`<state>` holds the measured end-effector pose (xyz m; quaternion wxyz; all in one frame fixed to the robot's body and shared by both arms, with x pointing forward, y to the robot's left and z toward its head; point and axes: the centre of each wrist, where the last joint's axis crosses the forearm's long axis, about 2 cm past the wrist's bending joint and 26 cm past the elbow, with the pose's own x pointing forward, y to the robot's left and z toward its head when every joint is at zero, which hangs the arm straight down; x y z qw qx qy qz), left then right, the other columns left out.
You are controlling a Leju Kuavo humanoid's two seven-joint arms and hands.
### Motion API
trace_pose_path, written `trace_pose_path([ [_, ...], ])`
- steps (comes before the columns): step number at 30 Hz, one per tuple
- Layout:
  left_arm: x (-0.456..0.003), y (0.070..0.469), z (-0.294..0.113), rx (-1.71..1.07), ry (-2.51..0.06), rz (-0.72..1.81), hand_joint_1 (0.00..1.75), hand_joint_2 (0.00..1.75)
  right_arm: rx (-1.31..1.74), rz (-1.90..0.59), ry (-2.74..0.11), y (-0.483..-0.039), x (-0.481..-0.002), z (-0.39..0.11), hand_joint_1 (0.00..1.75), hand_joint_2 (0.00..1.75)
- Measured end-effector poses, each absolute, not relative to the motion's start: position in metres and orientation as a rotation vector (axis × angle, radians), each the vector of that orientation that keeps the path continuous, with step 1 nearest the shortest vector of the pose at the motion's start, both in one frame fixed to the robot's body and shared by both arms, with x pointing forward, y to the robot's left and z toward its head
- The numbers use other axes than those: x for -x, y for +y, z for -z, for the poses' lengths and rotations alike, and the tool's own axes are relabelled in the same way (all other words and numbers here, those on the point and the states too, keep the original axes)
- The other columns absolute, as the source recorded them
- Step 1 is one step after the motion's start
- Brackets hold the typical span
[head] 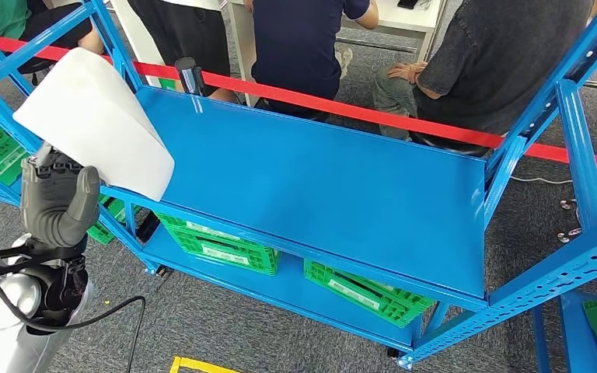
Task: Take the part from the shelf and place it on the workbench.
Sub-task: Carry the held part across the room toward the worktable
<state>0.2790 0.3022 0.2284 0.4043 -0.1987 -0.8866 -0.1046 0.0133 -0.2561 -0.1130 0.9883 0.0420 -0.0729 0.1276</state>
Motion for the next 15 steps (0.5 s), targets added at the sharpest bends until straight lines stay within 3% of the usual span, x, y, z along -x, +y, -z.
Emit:
trace_pose_path([
  [15,-0.282,0.289,-0.230,0.538,-2.256,0.240,1.75,1.75,0.064,-0.253,-0.223,-0.270,-0.036,0.112,0.00,0.00],
])
